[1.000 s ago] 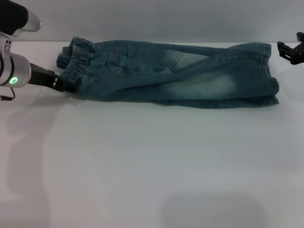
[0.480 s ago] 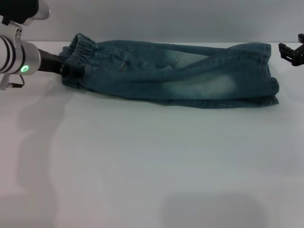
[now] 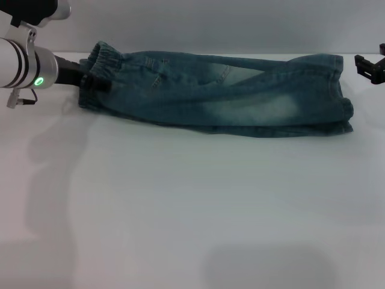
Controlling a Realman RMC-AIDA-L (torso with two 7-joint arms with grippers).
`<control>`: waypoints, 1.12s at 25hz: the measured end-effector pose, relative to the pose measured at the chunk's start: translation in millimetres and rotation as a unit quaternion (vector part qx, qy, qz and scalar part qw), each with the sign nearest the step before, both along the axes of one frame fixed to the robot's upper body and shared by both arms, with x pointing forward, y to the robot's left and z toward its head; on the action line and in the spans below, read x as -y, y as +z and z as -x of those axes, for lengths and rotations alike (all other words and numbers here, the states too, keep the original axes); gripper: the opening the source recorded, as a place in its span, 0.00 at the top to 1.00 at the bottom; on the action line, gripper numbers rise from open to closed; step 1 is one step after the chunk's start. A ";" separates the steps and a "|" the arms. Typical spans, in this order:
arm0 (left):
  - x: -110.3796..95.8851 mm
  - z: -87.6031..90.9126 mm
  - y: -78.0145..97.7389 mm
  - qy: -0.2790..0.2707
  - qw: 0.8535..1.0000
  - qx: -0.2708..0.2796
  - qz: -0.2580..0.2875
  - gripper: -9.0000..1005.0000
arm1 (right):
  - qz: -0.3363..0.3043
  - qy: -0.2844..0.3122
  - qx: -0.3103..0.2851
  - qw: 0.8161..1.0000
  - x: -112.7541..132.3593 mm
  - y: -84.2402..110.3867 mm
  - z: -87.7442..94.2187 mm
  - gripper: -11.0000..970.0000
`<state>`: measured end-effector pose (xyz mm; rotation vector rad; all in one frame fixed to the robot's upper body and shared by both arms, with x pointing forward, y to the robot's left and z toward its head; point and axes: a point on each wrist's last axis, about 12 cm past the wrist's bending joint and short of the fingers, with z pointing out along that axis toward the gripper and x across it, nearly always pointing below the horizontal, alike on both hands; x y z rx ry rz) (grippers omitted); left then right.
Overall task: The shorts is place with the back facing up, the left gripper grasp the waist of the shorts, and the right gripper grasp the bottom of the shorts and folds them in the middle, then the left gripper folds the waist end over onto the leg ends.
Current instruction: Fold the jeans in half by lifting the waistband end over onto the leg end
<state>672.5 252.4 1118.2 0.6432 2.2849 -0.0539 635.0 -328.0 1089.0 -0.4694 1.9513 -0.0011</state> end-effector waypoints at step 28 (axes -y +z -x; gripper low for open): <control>2.6 -0.4 -17.6 0.024 1.000 0.002 -0.001 0.28 | -0.017 0.009 0.002 1.000 -4.9 -0.2 0.8 0.43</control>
